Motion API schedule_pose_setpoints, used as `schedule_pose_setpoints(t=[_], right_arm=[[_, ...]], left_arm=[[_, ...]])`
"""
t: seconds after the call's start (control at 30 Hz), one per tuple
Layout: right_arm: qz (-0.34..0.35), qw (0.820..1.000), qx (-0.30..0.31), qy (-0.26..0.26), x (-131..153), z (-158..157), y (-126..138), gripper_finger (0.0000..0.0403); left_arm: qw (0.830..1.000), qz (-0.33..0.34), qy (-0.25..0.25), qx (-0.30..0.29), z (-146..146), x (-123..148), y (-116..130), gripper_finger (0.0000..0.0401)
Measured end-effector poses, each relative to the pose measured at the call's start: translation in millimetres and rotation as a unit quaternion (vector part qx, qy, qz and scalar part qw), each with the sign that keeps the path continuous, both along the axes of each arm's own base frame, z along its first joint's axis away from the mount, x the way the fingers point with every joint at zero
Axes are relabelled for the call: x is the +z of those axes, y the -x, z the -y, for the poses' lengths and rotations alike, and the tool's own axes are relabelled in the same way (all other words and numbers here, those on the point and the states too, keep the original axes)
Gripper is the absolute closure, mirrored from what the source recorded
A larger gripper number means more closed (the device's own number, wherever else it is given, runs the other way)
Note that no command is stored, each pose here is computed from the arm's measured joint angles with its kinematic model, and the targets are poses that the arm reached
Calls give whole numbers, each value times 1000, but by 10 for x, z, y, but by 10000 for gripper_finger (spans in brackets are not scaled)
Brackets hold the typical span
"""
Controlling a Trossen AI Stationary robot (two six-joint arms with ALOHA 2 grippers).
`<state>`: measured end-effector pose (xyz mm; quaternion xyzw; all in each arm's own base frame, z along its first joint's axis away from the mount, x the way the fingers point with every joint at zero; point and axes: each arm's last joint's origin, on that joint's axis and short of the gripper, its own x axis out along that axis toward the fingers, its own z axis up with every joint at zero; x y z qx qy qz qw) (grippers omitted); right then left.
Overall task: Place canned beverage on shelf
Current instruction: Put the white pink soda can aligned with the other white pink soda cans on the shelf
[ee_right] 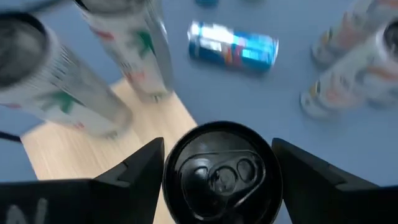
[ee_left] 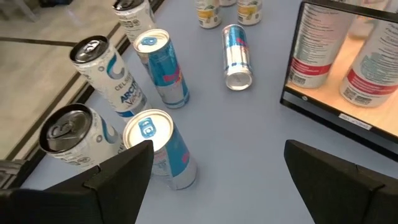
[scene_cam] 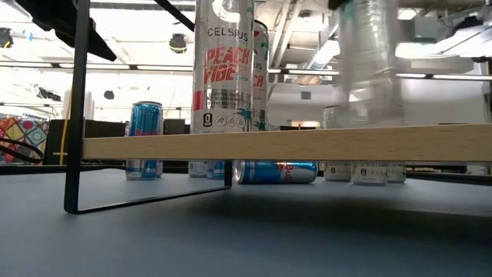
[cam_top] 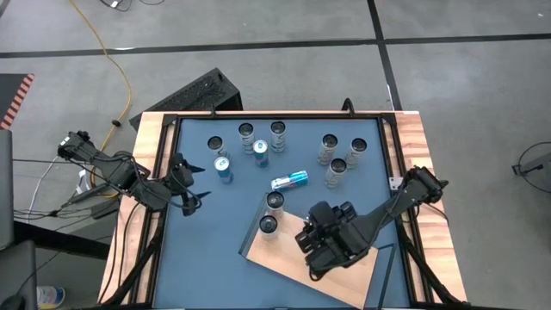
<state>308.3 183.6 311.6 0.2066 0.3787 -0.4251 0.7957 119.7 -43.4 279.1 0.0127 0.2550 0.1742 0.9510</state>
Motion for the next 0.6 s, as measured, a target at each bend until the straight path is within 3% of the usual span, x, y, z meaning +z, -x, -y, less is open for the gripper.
schedule_pose_setpoints(t=[0.13, 0.6], right_arm=[[19, 999, 12, 31, 14, -61, 40, 134], [-3, 999, 25, 34, 13, -18, 21, 134]], left_arm=[[1000, 4, -1, 7, -3, 2, 0, 53], [1000, 8, 5, 13, -5, 4, 1, 53]])
